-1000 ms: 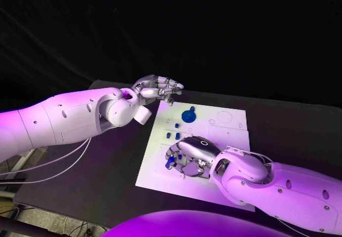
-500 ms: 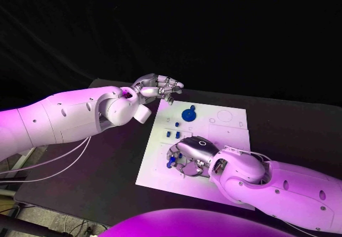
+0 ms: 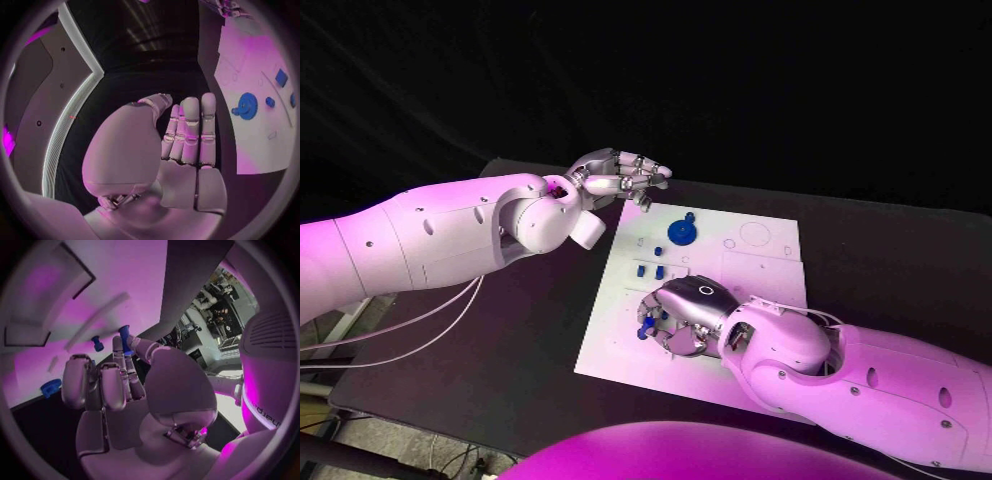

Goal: Assemble the parts on the task board

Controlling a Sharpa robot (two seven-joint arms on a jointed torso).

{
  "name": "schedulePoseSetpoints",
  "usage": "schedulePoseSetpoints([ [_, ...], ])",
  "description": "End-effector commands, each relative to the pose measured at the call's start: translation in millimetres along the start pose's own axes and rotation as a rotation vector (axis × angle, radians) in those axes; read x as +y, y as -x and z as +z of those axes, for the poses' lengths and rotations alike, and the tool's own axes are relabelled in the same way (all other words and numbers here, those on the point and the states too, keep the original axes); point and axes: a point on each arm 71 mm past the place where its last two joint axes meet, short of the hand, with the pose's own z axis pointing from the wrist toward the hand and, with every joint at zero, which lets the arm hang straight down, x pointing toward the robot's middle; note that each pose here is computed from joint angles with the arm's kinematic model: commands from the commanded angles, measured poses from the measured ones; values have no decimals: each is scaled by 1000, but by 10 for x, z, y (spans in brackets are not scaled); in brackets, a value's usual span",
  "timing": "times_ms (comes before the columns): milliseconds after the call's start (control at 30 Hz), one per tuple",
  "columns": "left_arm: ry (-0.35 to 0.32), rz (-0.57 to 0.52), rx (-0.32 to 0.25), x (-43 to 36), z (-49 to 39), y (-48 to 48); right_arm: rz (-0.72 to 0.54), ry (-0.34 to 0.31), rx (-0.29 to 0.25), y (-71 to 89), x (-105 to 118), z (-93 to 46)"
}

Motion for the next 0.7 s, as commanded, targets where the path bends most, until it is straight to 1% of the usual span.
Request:
schedulePoseSetpoints([
  [33,-5,-5,22,-9,2,-25,-38,-13,8,-14,9,8],
  [467,-2,-6,26,-8,-2,-26,-73,12,51,-75,94,49],
  [700,-1,-5,26,-8,-3,-24,-73,14,49,-77,97,44],
])
